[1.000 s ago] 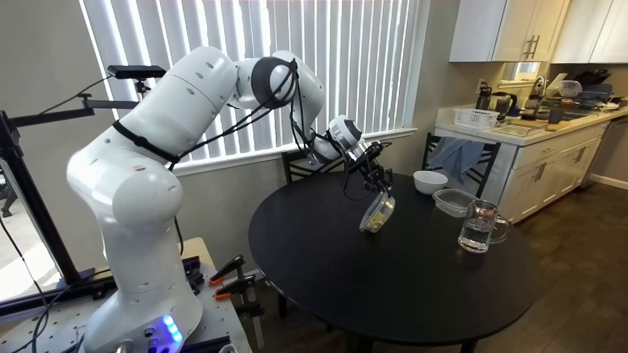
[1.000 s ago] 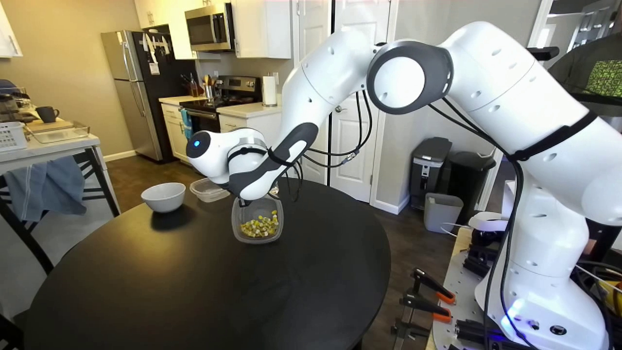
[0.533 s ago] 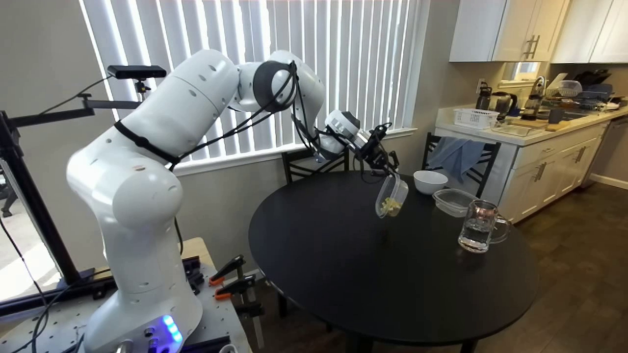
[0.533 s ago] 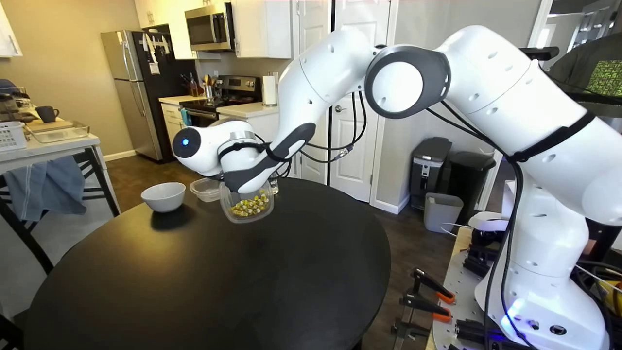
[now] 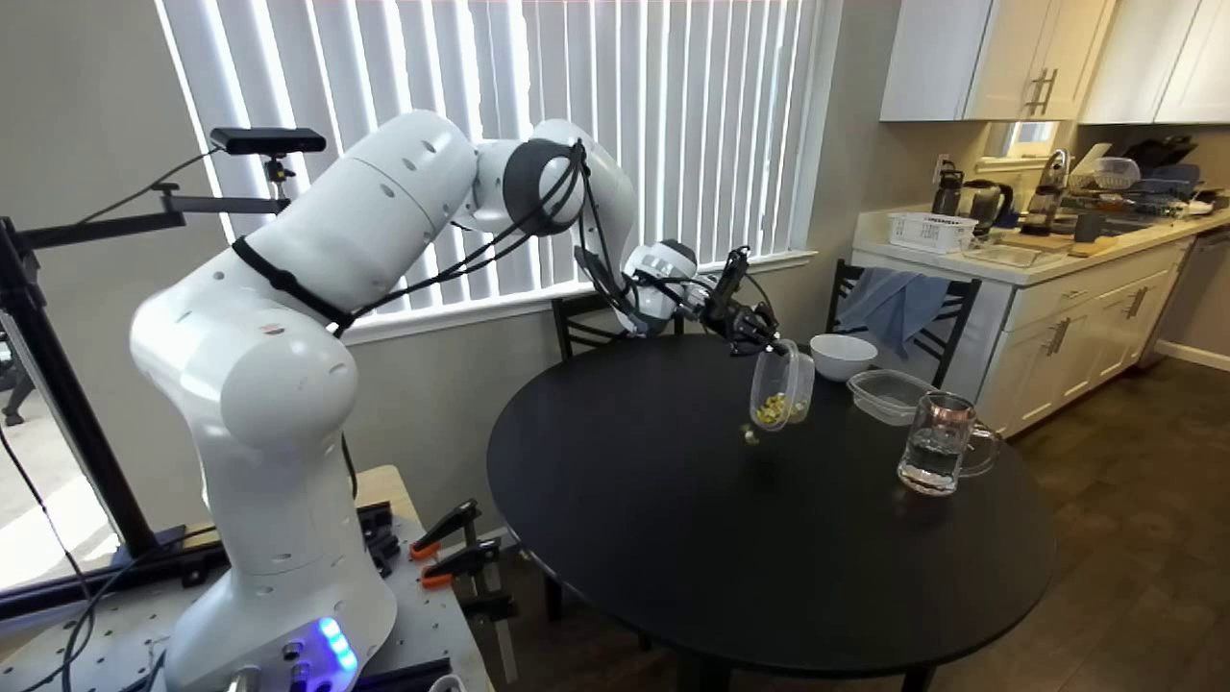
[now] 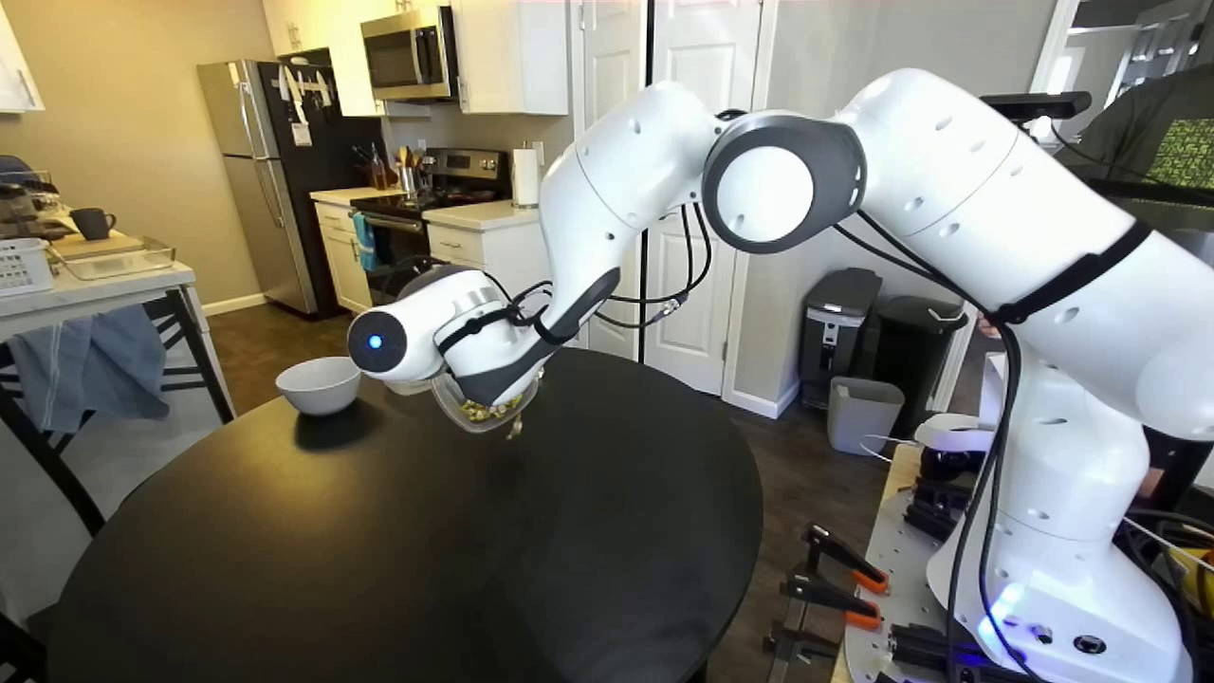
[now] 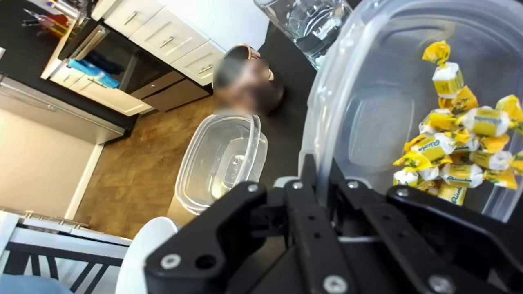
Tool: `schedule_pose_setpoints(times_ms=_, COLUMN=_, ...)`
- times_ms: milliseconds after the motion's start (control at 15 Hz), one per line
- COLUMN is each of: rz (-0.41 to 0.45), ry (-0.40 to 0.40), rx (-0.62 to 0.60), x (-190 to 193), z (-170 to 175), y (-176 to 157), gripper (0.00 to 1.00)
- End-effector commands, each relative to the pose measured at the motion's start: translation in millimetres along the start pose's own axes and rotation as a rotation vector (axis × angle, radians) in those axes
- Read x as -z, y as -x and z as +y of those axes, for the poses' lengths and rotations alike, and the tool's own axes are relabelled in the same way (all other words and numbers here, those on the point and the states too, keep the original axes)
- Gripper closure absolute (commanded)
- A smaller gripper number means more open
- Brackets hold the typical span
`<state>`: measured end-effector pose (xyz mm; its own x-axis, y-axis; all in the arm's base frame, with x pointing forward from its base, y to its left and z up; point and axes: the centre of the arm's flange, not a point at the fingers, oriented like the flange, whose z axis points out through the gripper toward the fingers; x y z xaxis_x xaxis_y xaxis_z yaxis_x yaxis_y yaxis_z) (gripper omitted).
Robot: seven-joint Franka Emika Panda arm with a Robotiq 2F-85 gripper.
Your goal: Pour out the contents of the bowl onto the table
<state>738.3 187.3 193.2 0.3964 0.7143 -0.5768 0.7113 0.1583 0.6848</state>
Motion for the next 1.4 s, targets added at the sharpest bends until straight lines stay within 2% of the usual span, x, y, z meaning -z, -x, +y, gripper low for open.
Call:
schedule_pose_setpoints(times_ms=0, rz=-0.045, ry=0.123, rx=0.146, x=-19, z=-18, y=-11, gripper=0.99)
schedule_pose_setpoints(times_ms=467, rz=-0.091, ry=0.446, rx=0.339, x=-38, z=-30, y=-30, gripper=0.99)
schedule_pose_setpoints(times_ms=733, rz=-0.105, ry=0.666, rx=0.373, x=-41, z=-31, y=-37, gripper=0.99)
schedule_pose_setpoints(times_ms=1133, rz=-0.120, ry=0.991, rx=0.329, x=-47, z=-39, y=-41, gripper=0.99)
schedule_pose_setpoints(times_ms=1200, rz=-0.137, ry=1.006, rx=0.293, x=-48, z=-40, y=-41, gripper=0.99)
schedule_pose_setpoints(times_ms=1333, rz=-0.168, ry=0.922, rx=0.223, x=-50, z=-40, y=-40, gripper=0.99)
